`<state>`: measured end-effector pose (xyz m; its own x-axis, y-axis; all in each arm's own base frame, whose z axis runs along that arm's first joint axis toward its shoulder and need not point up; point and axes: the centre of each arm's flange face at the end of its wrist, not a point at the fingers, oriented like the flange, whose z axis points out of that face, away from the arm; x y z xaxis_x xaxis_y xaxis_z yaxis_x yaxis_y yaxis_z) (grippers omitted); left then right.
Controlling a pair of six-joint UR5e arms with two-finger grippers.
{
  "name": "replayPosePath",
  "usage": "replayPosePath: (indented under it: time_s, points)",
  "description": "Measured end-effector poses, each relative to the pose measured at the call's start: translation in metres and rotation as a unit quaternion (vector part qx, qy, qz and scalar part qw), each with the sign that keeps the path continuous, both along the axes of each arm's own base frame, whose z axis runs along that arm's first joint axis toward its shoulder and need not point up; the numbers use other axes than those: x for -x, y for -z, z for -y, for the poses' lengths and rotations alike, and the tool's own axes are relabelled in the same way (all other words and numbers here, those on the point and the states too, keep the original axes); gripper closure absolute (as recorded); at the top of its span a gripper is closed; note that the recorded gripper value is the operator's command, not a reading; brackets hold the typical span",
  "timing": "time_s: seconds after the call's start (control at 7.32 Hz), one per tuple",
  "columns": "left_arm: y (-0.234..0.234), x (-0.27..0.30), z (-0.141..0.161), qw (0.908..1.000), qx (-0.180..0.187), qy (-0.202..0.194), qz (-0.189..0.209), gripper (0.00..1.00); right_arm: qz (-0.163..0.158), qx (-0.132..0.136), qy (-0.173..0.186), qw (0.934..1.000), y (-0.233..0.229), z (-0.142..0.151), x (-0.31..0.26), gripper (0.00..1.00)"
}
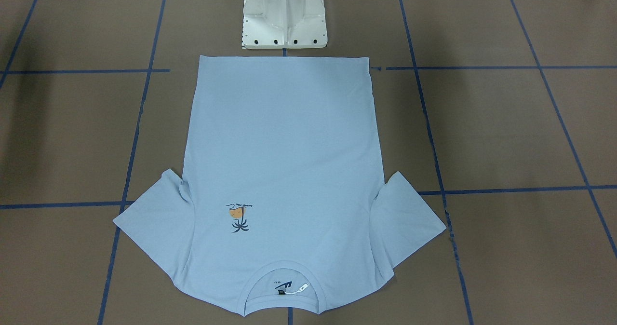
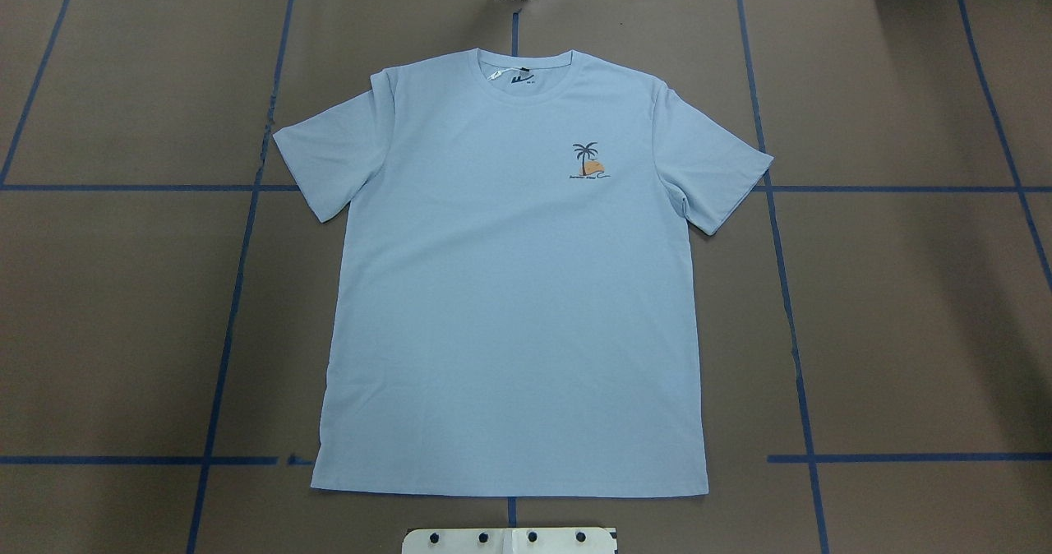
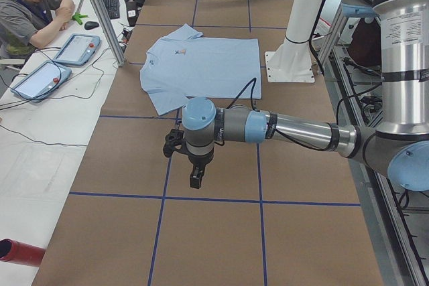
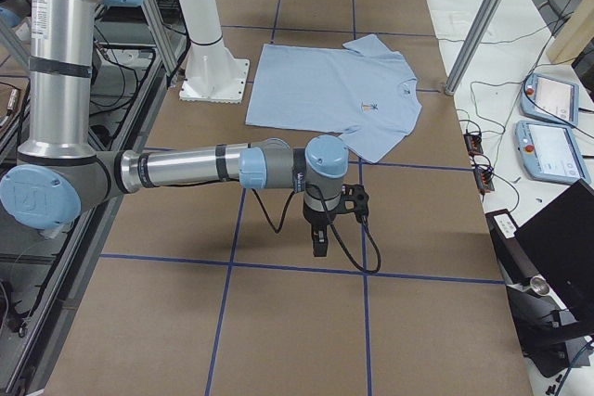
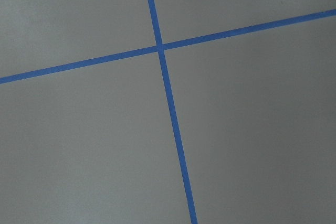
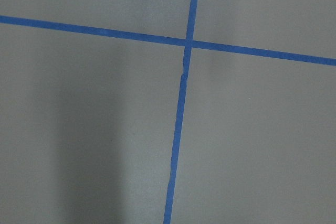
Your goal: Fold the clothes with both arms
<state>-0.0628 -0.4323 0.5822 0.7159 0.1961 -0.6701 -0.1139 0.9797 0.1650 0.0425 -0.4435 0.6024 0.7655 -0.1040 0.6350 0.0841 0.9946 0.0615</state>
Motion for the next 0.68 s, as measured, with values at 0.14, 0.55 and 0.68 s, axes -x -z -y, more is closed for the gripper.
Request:
replayPosePath:
  time_s: [0.14,0.55,0.68]
  points:
    - [0.005,0.000,-0.002,1.0000,-0.004,0.000,0.000,0.00,0.000,0.000,0.000,1.0000,0.000,0.000,0.000,0.00]
    - [0.028,0.001,-0.007,0.9996,-0.027,0.000,0.003,0.00,0.001,-0.006,0.005,1.0000,0.004,0.004,0.003,0.00]
    - [0.034,0.000,-0.004,0.9993,-0.038,-0.001,0.003,0.00,0.003,-0.019,0.008,0.9998,0.018,0.013,0.009,0.00]
